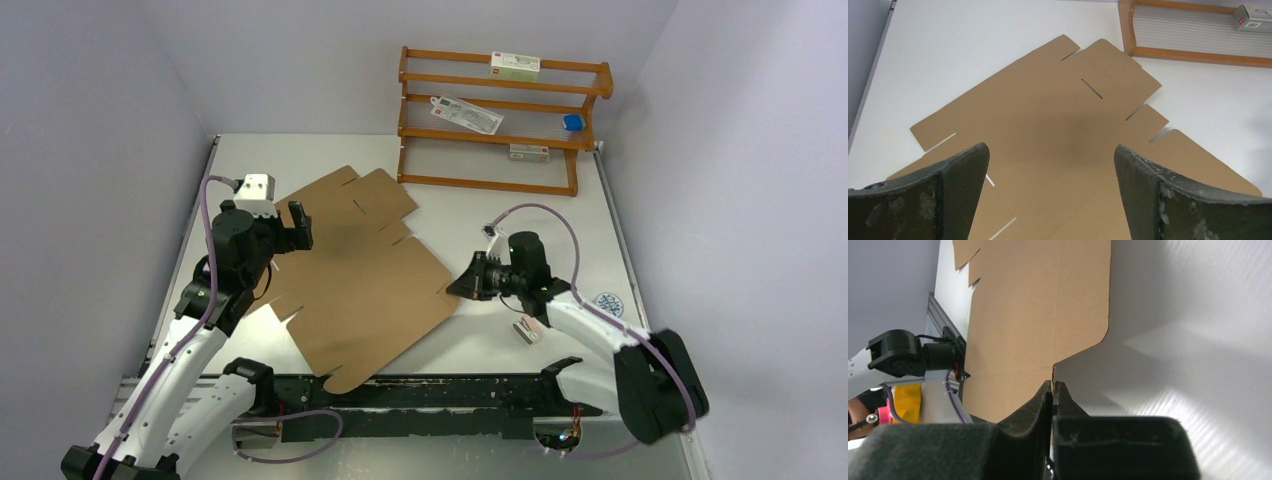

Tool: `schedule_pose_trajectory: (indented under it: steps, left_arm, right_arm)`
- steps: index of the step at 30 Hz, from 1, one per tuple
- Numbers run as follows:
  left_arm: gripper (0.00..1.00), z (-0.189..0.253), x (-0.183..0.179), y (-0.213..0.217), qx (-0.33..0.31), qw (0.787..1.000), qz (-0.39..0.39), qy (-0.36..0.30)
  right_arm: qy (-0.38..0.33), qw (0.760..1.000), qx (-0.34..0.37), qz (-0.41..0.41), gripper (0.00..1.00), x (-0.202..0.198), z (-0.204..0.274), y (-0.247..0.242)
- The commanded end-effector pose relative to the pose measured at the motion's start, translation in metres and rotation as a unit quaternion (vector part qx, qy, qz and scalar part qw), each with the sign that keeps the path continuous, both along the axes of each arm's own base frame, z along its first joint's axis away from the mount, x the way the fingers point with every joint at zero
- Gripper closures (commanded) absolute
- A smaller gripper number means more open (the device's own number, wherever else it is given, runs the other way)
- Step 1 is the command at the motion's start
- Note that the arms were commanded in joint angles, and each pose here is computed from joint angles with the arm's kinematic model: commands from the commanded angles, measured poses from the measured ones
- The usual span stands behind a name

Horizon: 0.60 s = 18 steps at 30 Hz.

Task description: Fold the paper box

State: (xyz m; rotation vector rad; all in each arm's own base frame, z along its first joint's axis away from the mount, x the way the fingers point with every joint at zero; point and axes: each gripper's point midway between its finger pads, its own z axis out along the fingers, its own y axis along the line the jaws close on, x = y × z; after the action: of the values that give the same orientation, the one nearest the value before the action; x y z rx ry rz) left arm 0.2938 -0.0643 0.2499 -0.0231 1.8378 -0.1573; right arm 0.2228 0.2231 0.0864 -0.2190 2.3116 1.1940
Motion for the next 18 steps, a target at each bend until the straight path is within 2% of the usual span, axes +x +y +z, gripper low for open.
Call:
schedule_pose_trajectory:
  steps: [1, 4, 9, 10, 14, 18]
  left_arm:
    - [0.00, 0.015, 0.000, -0.001, -0.011, 1.000, -0.005, -0.017]
    - [0.00, 0.011, 0.002, -0.003, -0.014, 1.000, -0.007, -0.009]
    - [0.00, -0.009, 0.006, -0.004, -0.026, 0.999, 0.007, 0.040]
    - [0.00, -0.013, 0.006, -0.003, -0.031, 0.998, 0.016, 0.050]
    - [0.00, -0.030, 0.007, 0.005, -0.037, 0.994, 0.057, 0.091]
    - [0.00, -0.048, 0.005, 0.015, -0.051, 0.986, 0.106, 0.116]
  right_arm:
    - [0.028, 0.998, -0.030, -0.053, 0.94, -0.020, -0.005, -0.020]
    - [0.036, 0.996, -0.042, -0.065, 0.90, -0.035, -0.006, -0.030]
    - [0.030, 0.995, -0.059, -0.076, 0.77, -0.045, -0.006, -0.041]
    - [0.029, 0.995, -0.064, -0.076, 0.72, -0.045, -0.006, -0.043]
    - [-0.001, 0.992, -0.095, -0.083, 0.52, -0.026, 0.003, -0.048]
    - [-0.053, 0.991, -0.096, -0.080, 0.47, 0.009, 0.023, -0.042]
